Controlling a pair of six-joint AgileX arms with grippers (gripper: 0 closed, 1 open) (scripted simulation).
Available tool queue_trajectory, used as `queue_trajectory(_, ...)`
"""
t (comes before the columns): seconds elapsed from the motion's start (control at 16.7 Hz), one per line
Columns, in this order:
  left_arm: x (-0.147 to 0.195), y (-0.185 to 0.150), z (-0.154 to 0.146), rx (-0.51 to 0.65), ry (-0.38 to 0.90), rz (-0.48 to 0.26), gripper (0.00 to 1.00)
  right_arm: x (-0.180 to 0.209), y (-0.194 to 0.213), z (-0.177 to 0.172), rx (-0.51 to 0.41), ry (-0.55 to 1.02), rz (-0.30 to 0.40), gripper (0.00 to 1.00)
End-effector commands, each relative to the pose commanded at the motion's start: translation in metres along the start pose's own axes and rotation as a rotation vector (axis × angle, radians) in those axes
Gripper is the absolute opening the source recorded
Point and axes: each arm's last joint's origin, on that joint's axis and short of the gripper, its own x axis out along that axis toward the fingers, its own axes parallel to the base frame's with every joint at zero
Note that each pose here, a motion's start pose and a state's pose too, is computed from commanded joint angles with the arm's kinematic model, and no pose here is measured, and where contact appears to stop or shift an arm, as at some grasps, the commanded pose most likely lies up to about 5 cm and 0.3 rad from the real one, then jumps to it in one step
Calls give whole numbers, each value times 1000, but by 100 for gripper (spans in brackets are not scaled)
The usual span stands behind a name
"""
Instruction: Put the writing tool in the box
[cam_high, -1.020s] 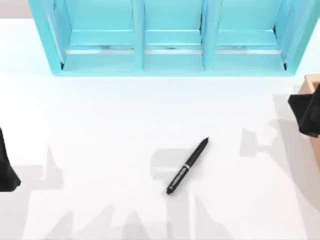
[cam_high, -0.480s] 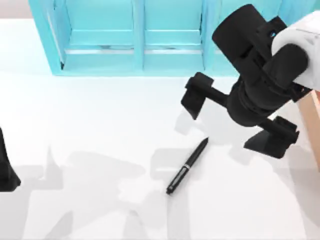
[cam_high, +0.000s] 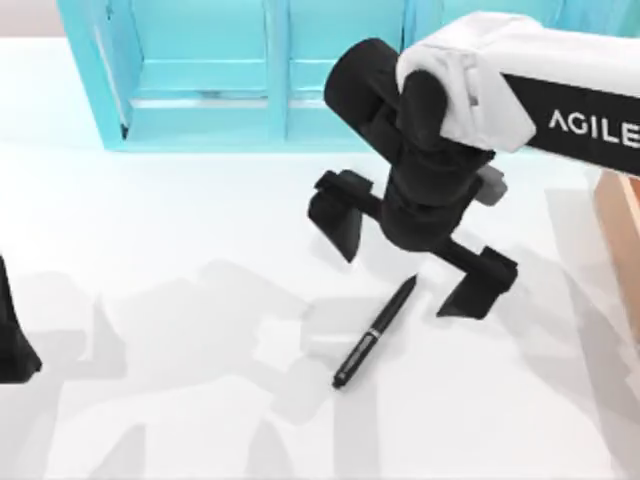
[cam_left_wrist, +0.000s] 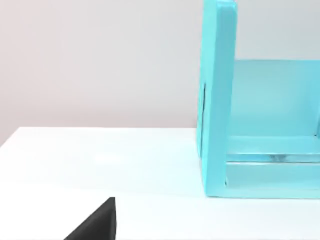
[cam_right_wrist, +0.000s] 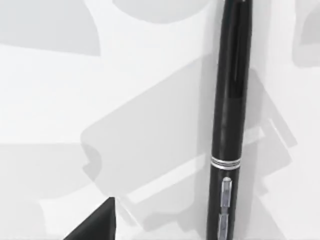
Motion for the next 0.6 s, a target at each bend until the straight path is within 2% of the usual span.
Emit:
queue_trajectory(0.36,0,0,0,0,0,0,100,3,0,1,5,1,-5,100)
queue_trajectory(0.6,0,0,0,0,0,0,100,39,3,2,3,4,-11,100)
